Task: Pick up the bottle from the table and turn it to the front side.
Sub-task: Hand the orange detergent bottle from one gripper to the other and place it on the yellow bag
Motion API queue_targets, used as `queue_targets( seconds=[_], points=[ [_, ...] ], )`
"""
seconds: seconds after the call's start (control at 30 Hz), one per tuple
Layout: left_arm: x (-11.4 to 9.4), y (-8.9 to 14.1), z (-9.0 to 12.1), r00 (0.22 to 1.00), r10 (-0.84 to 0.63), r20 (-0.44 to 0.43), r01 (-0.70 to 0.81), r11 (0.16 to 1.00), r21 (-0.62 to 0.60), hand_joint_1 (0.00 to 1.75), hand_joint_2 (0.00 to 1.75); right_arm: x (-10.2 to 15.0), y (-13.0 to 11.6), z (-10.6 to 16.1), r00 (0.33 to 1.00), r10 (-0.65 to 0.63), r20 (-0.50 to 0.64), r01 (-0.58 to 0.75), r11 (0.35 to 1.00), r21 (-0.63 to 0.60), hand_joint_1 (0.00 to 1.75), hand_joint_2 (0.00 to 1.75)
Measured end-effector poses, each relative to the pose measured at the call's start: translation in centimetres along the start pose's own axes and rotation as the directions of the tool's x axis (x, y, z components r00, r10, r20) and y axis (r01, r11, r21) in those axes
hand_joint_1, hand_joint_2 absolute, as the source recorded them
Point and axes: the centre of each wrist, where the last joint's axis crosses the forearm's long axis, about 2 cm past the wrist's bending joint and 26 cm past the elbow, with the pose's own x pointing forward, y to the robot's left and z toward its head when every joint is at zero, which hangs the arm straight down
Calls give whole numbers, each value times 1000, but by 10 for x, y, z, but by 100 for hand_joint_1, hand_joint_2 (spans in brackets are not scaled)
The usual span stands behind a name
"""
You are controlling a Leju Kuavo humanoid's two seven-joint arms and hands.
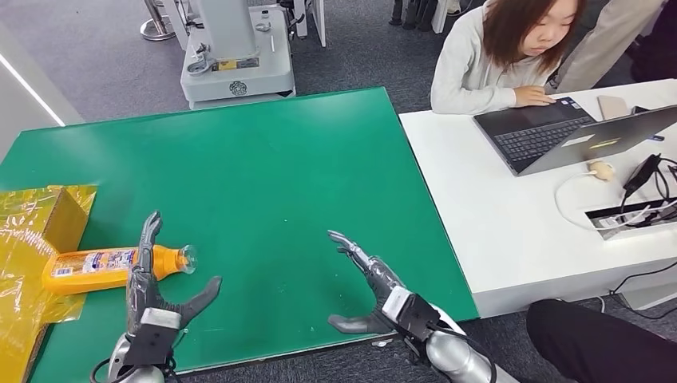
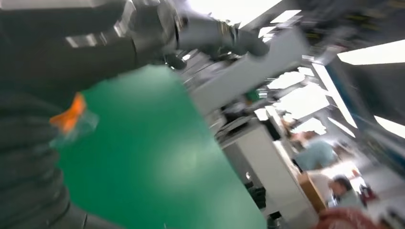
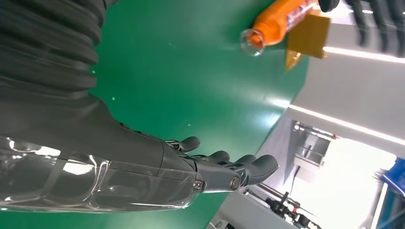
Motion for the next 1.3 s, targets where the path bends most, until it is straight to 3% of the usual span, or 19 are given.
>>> queue_targets(
  seconds=[0.07, 0.17, 0.4, 0.53, 0.9, 1.3],
  points=[
    [18, -13, 3, 989, 88, -116, -85, 996, 37, 0, 175, 0, -2, -1, 1000, -12, 10, 12, 1000, -15, 0, 175],
    [37, -23, 5, 966, 198, -169, -187, 979, 75, 0, 175, 0, -5, -1, 999, -39, 34, 41, 998, -43, 0, 175],
    [101, -50, -13, 877, 467, -113, -450, 881, 148, 0, 175, 6, -3, -11, 980, -154, 130, 179, 959, -219, 0, 175],
    [124, -58, -23, 818, 564, -112, -542, 821, 179, 0, 175, 11, 8, -7, 975, -180, 129, 210, 938, -277, 0, 175],
    [133, -59, -30, 761, 639, -115, -610, 764, 211, 0, 175, 26, 22, 15, 965, -234, 117, 262, 868, -421, 0, 175],
    [134, -68, -42, 729, 664, -164, -643, 747, 166, 0, 175, 32, 28, 19, 958, -263, 111, 284, 837, -467, 0, 175]
  ],
)
